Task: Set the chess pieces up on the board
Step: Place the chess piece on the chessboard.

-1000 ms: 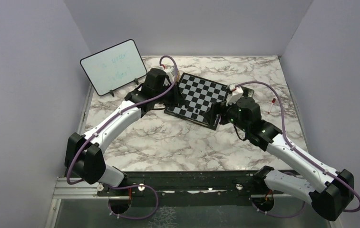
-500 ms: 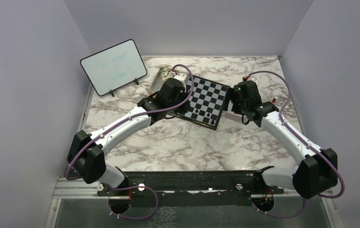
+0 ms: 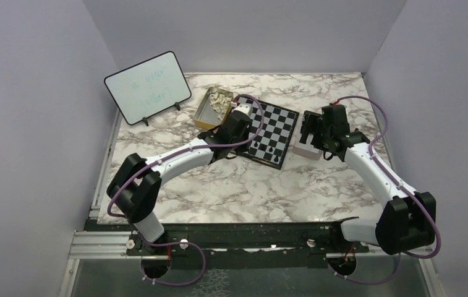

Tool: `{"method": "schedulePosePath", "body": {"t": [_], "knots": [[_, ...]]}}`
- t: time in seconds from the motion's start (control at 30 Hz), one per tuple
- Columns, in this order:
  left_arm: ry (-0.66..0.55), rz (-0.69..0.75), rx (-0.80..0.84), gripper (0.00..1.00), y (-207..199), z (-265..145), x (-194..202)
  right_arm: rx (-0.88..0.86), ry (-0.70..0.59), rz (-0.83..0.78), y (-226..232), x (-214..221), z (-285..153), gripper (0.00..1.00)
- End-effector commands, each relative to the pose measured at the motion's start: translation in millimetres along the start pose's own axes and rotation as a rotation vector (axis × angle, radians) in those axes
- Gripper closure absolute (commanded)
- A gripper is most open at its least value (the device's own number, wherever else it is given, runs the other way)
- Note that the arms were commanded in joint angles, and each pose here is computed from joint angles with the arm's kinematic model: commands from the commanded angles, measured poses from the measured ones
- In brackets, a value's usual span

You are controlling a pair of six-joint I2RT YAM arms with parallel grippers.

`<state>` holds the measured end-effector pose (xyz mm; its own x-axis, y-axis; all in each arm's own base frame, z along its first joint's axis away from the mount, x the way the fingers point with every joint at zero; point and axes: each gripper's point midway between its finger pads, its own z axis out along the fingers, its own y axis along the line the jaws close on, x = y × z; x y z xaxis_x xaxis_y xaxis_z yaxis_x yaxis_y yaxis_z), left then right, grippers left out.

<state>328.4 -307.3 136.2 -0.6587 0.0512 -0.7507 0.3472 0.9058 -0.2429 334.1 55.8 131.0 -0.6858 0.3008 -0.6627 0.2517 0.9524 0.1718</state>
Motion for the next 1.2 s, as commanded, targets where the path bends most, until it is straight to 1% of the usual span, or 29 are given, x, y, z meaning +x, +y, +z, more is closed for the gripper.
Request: {"method": "schedulePosePath", "body": {"t": [0.0,0.17,0.47,0.9,1.03,1.17], "knots": [[-0.025,-0.008,-0.007,0.81,-1.4,19.4,0.8,-0.045,-0.005,-0.012,2.5,6.5,-7.4,0.00],[-0.004,-0.002,0.011,0.82,-10.4,36.3,9.3,-0.055,-0.002,-0.027,3.6,7.4,-7.0,0.00],[0.038,0.015,-0.003,0.82,-12.8,60.3,24.7,-0.059,-0.018,-0.041,3.8,2.9,-10.2,0.00],[0.034,0.033,-0.034,0.81,-8.3,70.8,28.1,-0.061,-0.014,-0.056,3.0,4.8,-9.7,0.00],[0.037,0.045,-0.044,0.76,-5.8,71.7,30.7,-0.066,-0.014,-0.058,3.9,4.6,-10.4,0.00],[0.042,0.058,-0.044,0.76,-6.1,72.0,31.8,-0.085,-0.012,-0.064,7.3,4.1,-11.6,0.00]]}}
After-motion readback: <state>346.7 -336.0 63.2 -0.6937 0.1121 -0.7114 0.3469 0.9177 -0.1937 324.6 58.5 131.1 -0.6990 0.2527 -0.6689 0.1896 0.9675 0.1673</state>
